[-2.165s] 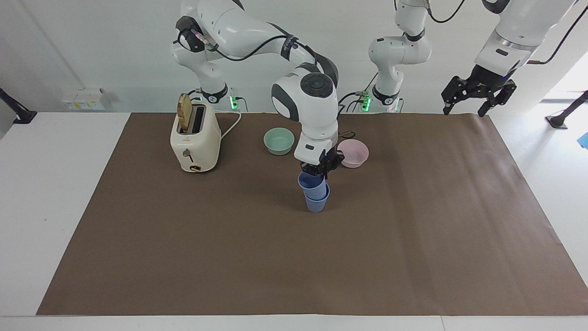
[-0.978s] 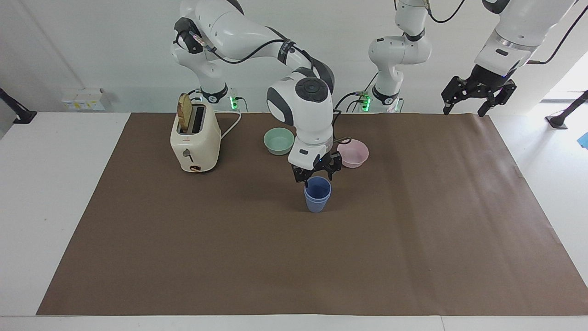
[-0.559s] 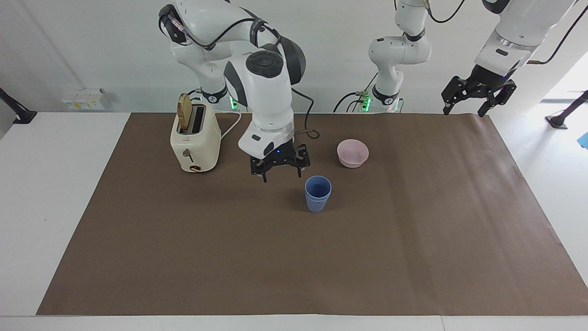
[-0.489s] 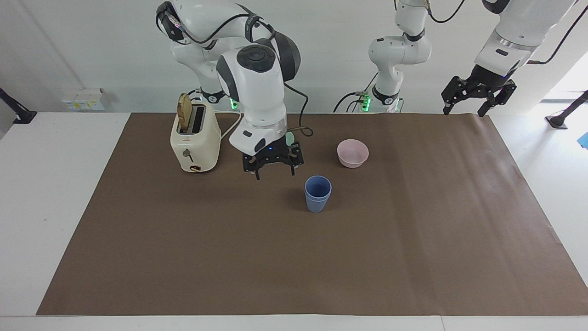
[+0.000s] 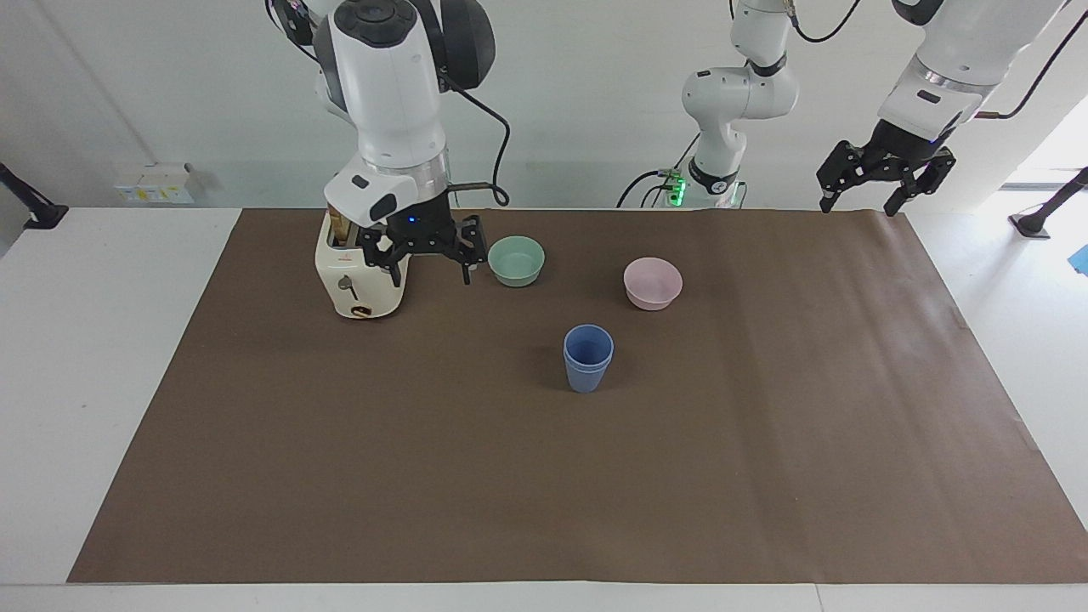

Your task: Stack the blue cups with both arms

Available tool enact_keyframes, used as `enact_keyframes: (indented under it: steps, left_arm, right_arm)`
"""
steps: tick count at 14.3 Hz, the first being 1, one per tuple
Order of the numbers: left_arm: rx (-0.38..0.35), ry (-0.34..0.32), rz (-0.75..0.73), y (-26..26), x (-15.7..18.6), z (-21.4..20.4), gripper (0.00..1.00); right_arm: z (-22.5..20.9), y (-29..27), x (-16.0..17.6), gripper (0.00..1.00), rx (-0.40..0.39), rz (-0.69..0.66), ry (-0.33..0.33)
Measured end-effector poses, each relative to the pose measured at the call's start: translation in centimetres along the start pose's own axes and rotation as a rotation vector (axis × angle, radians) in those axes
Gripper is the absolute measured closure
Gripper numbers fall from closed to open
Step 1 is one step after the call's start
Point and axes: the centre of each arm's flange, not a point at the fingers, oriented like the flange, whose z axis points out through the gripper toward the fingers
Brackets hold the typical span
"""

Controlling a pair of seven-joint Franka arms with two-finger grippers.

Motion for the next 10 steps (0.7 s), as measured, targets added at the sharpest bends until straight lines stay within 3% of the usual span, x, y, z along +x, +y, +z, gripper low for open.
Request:
enact_keyframes:
  steps: [7,10]
  left_arm:
    - [0.0,0.0,0.0,0.0,0.0,0.0,0.0]
    - [0.0,0.0,0.0,0.0,0.0,0.0,0.0]
  right_arm:
    - [-3.0,10.2,-0.6,0.0,-0.03,-0.011,-0.014]
    - [-3.4,13.9,-1.3,0.0,-0.04,-0.013,-0.05]
